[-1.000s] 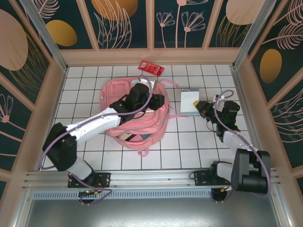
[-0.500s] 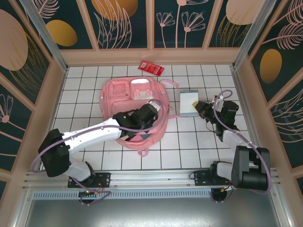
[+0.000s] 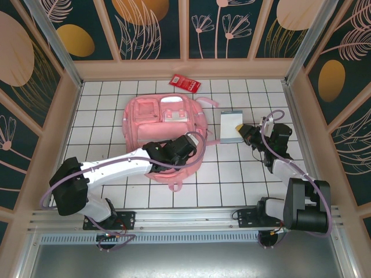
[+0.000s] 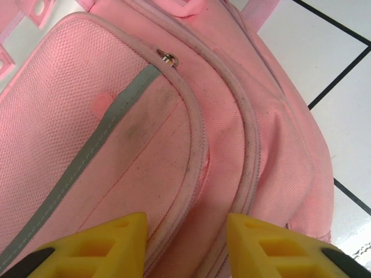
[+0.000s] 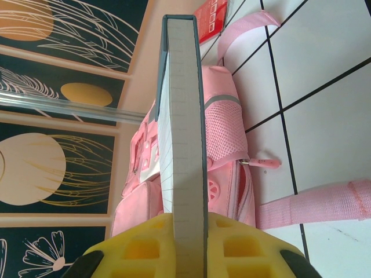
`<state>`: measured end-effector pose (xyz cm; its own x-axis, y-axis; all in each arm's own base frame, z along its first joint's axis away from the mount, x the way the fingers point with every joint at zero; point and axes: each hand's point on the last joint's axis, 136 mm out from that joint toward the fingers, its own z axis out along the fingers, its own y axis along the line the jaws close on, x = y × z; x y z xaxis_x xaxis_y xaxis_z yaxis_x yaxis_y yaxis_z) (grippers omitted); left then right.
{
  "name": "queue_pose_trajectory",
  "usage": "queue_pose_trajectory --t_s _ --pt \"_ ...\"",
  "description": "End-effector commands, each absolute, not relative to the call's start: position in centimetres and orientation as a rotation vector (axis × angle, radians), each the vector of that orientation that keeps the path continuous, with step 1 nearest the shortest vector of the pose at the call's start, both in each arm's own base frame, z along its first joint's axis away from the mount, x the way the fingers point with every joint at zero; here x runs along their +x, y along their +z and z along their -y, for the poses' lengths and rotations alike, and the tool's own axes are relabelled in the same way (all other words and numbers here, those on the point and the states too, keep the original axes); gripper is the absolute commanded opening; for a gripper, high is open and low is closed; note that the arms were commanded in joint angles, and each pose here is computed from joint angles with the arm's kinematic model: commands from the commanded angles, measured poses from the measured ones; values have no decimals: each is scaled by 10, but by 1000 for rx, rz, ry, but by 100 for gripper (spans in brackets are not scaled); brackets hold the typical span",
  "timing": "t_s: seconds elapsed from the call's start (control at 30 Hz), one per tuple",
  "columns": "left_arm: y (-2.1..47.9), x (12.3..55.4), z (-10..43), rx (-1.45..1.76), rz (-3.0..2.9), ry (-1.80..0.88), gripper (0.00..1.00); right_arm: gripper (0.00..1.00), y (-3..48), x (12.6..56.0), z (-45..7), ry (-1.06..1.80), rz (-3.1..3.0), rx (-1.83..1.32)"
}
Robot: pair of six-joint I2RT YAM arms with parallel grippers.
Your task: Pack the student bag
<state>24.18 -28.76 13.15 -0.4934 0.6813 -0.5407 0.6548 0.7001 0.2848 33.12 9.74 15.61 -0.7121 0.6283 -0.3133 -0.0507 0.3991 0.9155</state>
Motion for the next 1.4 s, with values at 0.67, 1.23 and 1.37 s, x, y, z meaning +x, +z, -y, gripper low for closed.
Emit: queue_pose_trajectory --t_s 0.67,1.23,1.37 --pt "108 246 270 1041 -2250 353 46 0 173 331 -101 1344 -1964 402" --pt "211 292 295 734 -2000 264 0 0 168 323 -105 1358 -1977 407" --pt "248 316 301 615 -1963 195 0 0 162 316 -113 1383 -1992 401"
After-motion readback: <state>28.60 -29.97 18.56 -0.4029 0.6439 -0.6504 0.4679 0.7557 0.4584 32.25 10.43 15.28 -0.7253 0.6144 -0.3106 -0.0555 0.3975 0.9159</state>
